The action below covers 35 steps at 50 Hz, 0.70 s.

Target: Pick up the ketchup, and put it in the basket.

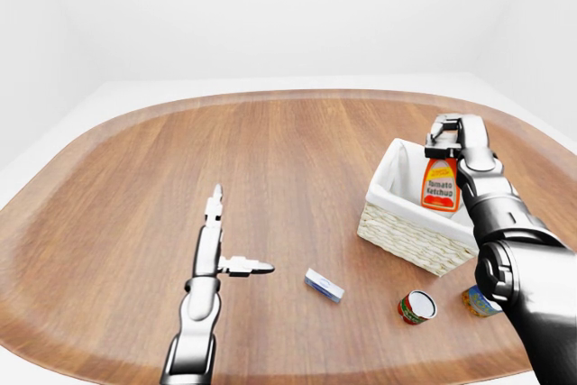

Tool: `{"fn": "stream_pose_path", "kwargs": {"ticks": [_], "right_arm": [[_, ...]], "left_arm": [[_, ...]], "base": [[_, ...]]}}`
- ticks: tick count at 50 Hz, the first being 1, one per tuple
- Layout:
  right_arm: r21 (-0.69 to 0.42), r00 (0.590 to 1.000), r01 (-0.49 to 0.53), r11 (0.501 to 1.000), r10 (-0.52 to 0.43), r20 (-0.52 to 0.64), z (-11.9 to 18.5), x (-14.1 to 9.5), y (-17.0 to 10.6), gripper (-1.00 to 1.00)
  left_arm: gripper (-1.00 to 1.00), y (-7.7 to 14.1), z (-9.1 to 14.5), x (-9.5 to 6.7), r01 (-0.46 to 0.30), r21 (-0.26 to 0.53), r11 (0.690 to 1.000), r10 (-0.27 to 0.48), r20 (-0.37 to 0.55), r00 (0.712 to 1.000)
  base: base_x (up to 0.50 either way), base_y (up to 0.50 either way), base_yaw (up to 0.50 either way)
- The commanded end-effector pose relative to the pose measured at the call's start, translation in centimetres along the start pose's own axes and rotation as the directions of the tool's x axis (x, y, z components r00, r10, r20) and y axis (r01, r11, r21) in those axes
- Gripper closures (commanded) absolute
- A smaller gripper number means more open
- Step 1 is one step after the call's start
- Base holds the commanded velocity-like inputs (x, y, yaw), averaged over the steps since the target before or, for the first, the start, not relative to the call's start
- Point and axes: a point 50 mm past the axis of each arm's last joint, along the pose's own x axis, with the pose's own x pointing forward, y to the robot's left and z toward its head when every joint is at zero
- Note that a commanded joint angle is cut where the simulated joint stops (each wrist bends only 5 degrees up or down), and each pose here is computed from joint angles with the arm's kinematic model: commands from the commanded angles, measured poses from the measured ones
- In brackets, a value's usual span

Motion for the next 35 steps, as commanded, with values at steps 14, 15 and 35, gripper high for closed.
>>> {"fn": "stream_pose_path", "kwargs": {"ticks": [14, 15, 35], "right_arm": [[-0.125, 1.0, 0.003, 0.992, -0.001, 0.019, 0.11, -0.04, 0.23, -1.0], [-0.125, 1.0, 0.004, 0.992, -0.001, 0.02, 0.14, -0.04, 0.22, -1.0], [-0.103, 1.0, 0.0, 0.995, 0.003, 0.031, 0.49, -0.01, 0.35, -1.0]], "left_arm": [[-1.0, 0.16, 0.26, -0.1, 0.0, -0.002, 1.0, 0.0, 0.011, 1.0], [-1.0, 0.16, 0.25, -0.1, 0.0, -0.002, 1.0, 0.0, 0.011, 1.0], [-1.0, 0.23, 0.23, -0.17, -0.001, -0.002, 1.0, 0.001, 0.01, 1.0]], "base": [[0.0, 0.0, 0.0], [0.0, 0.0, 0.0], [0.0, 0.0, 0.0]]}}
